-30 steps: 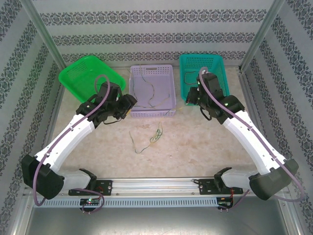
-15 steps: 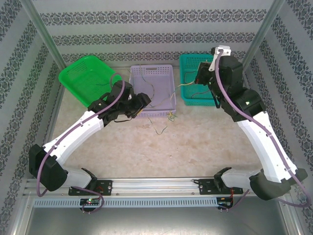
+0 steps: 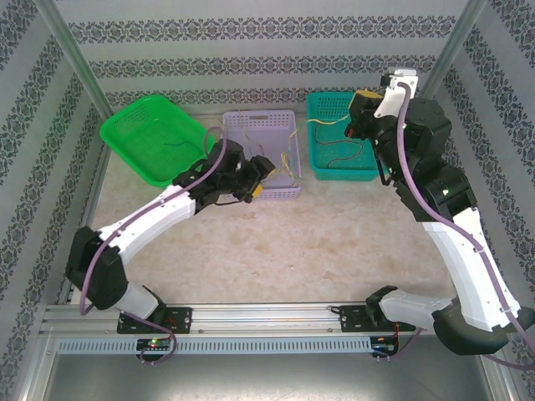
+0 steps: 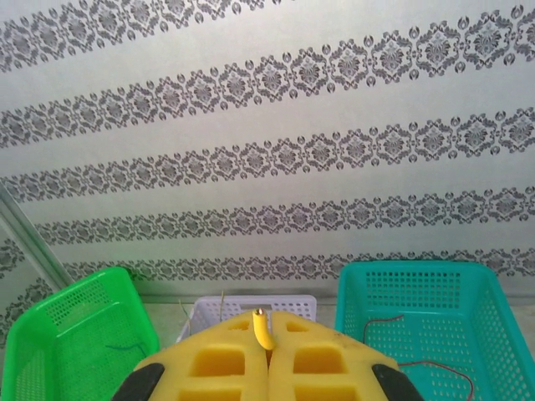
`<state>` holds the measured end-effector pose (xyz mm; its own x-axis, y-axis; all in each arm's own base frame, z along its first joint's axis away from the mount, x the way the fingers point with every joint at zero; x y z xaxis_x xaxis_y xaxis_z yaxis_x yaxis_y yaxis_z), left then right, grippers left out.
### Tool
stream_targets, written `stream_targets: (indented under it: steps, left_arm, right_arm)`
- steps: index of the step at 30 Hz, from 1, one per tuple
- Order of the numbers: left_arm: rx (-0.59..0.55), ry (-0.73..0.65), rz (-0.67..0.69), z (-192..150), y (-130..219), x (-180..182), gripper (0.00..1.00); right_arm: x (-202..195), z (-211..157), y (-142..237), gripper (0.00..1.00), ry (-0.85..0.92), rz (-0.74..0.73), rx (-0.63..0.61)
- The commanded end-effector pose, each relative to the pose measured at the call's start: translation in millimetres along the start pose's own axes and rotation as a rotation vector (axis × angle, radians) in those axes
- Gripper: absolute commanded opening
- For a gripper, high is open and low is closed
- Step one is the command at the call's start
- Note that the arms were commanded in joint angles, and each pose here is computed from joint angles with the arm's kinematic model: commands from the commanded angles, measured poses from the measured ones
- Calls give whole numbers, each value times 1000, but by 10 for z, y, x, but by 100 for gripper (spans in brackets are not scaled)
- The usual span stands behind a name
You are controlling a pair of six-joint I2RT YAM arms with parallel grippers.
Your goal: Untangle the cables
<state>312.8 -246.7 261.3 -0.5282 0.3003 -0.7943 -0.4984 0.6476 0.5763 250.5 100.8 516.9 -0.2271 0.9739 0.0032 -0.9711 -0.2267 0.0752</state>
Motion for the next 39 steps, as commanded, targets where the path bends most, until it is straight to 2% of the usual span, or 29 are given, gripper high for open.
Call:
stream_targets:
  steps: [1,3,5,11,16,18,24,29,32,35,39]
  left_arm:
    - [109,18,-72,-153,-133,-228,69]
    - [122,30,-47,-184,-179,-210,69]
    - [78,24,-13,-175,-114,-174,69]
    - [-172,-127,-18,-177,537,-196,69]
    - [-242,-228,94,-133,805,24,69]
    - [-252,-218,135,-118,843,145,69]
    - [-192,-145,157,-189,730,424,66]
    - [-114,-251,196,-279,575,606,48]
    - [-30,-319,230,-367,417,755,41]
    - [50,-358,272,-509,215,901,46]
    - [47,-381,319,-619,20,1031,65]
  right_arm:
    - [46,96,27,0,16,71,-58]
    - [75,72,7,0,24,111,-47]
    - [76,41,-12,0,29,112,-27]
    - [7,-112,-51,0,-1,36,54]
    - [-18,-108,-30,0,-8,13,48]
    - [-12,-96,-45,0,3,18,50]
    - [16,-117,-68,0,1,36,83]
    - [52,-292,-90,0,23,66,187]
    - [52,-415,-58,0,57,76,290]
    - [29,-561,-22,0,81,65,403]
    - [25,-765,-2,0,90,69,543]
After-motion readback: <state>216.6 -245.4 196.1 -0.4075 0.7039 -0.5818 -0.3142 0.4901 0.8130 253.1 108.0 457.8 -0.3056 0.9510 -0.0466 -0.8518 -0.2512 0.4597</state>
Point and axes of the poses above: each hand's point on the last joint's axis, 136 mm out from that joint toward the fingers, its own y axis back along the fingers, its own x axis along the line the jaws close on, z = x × y, the point moved 7 cm from there along y, back along the fingers, and after that the axes turned 13 degrees about y, right-handed, at the moved point
